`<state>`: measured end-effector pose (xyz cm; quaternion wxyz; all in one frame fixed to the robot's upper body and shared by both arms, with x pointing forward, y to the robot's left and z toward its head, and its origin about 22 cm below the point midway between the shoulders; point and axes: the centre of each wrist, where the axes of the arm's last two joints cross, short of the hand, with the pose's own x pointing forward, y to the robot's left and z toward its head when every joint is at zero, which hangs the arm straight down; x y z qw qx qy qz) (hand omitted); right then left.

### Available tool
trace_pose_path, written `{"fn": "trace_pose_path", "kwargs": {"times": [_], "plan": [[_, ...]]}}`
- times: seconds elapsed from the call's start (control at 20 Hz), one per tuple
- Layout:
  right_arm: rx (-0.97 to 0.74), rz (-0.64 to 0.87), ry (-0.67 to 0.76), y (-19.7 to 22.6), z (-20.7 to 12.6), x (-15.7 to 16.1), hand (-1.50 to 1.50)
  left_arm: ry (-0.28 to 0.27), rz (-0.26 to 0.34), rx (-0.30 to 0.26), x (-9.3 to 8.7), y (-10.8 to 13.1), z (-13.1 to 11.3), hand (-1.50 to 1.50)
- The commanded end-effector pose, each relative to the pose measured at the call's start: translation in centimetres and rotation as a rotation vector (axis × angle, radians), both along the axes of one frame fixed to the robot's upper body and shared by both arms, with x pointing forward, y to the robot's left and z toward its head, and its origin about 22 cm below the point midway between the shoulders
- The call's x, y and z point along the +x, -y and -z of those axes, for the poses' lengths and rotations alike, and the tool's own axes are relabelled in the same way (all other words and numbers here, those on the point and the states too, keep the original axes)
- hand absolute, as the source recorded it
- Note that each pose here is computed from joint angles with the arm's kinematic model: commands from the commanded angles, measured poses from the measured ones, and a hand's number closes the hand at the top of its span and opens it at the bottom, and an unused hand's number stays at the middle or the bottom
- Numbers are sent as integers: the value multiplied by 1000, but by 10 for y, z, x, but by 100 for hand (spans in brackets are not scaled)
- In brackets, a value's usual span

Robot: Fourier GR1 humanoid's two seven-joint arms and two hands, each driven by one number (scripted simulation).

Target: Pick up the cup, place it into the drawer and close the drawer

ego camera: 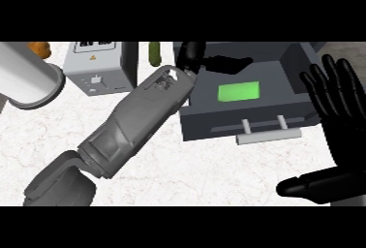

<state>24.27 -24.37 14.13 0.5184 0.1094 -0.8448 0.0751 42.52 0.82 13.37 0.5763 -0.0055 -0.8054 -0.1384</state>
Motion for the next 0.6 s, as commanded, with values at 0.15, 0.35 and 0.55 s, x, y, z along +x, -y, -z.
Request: {"fn": "trace_pose_path", "kwargs": {"times": [0.15,0.35,0.55], "plan": [[58,-15,-16,7,11,-4,-150,50,68,-171,-1,2,-9,-150],[47,-27,-35,20,6,-8,-150,72,107,-271,-2,7,-26,-150],[-5,-60,-16,28,-17,-14,150,20,102,-323,-2,0,-25,-150]]}}
